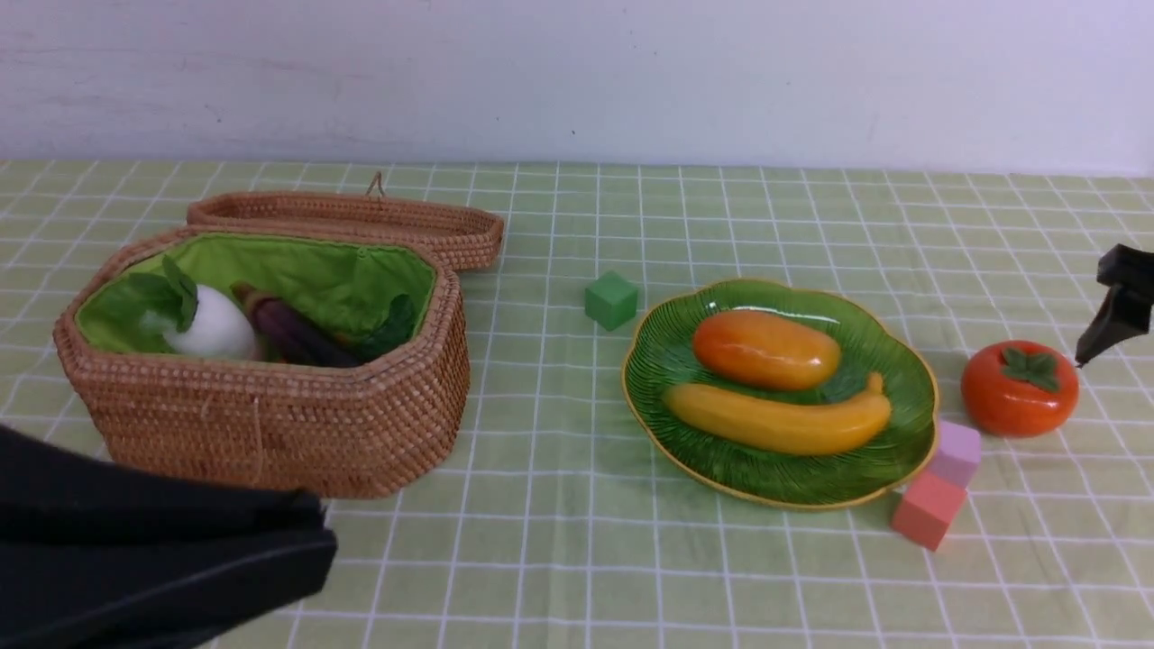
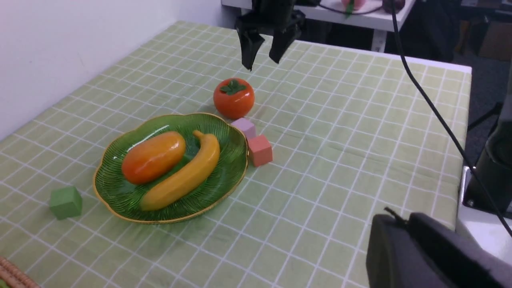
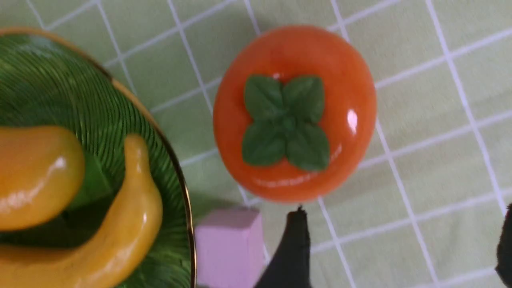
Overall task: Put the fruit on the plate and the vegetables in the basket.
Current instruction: Grab a tomato with your right arm and place it on the plate on the right.
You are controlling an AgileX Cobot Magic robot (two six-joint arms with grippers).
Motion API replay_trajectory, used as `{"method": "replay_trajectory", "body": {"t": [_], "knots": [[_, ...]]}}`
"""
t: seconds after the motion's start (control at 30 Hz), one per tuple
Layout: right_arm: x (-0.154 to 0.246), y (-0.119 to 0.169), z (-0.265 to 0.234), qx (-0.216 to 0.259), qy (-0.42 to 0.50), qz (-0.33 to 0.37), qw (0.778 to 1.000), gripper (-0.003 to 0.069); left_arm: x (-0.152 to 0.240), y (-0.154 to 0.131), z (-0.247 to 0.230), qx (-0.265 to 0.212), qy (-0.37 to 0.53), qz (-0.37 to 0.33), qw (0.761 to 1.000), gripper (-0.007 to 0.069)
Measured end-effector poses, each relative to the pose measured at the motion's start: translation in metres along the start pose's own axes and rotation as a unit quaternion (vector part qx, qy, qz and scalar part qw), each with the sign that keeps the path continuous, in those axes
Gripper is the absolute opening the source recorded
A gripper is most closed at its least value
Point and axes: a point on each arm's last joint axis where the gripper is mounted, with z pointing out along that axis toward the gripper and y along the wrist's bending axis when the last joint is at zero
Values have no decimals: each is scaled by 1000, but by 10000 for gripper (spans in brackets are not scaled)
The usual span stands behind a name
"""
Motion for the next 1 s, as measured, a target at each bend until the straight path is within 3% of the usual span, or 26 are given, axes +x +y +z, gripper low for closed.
{"method": "replay_trajectory", "body": {"t": [0.3,0.67,1.0], "knots": [[-13,-8,58,-40,-29,-8,999,649,-2,6,13,-8,0,-9,1000,39],[-12,0,79,-70,-28,-18,997,616,-3,6,13,-11,-7,-10,1000,39],[-4,19,91,-84,-18,-41,995,524,-4,6,13,-11,-9,-11,1000,39]]}}
